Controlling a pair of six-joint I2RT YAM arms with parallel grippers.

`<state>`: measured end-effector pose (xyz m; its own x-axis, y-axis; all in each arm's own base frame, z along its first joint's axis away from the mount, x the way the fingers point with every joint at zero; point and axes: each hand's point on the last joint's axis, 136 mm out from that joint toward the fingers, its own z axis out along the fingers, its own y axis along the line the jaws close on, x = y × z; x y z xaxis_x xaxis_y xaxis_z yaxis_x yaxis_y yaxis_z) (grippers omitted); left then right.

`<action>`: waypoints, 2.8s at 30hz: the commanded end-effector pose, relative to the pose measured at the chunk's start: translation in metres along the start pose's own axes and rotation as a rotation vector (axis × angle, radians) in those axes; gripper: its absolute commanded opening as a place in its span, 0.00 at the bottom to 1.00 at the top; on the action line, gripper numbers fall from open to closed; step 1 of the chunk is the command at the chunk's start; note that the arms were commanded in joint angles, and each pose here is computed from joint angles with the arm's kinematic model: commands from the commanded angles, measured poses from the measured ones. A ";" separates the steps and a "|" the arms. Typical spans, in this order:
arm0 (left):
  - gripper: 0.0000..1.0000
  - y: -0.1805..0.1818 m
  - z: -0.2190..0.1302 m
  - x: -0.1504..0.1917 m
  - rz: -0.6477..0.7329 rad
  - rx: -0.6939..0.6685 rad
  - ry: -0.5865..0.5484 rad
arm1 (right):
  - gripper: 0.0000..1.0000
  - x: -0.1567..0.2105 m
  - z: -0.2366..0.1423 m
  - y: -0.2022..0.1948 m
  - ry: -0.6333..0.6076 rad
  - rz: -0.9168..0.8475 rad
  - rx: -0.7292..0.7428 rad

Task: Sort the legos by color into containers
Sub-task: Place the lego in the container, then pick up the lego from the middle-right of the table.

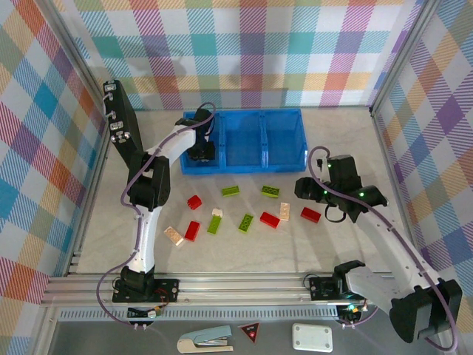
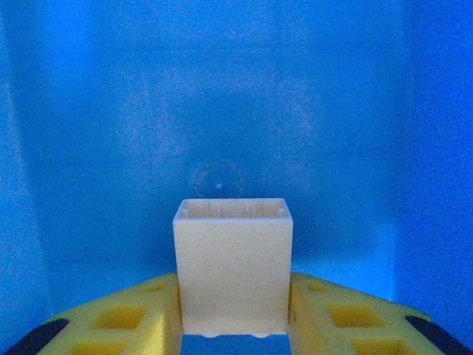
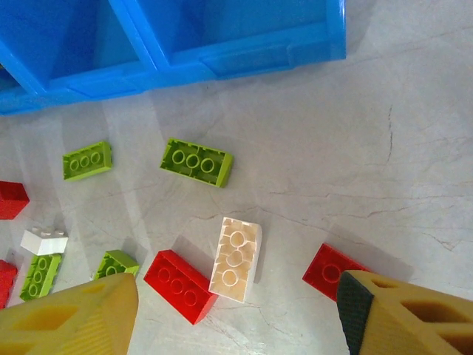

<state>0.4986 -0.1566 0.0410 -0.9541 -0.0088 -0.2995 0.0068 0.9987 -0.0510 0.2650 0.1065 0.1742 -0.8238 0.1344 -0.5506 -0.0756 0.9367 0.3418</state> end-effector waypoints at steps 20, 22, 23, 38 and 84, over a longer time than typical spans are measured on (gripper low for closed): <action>0.41 0.006 -0.129 0.005 0.037 0.041 -0.151 | 0.78 0.021 0.025 -0.030 0.117 0.087 0.148; 0.41 0.010 -0.141 0.011 0.049 0.034 -0.161 | 0.81 0.025 0.027 -0.032 0.130 0.114 0.158; 0.41 0.012 -0.144 0.015 0.056 0.030 -0.161 | 0.83 0.026 0.029 -0.034 0.132 0.130 0.172; 0.43 0.065 -0.178 0.083 0.096 -0.007 -0.135 | 0.99 0.061 0.054 -0.079 0.243 0.448 0.458; 0.41 0.100 -0.148 0.094 0.098 -0.027 -0.187 | 0.64 0.088 0.082 -0.089 0.399 0.404 0.504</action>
<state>0.3621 -0.0524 0.1476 -0.8821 0.0868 -0.4631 0.0853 0.9961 0.0241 0.2446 0.0651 0.0205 -0.8681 0.4884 -0.0892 0.4886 0.8723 0.0211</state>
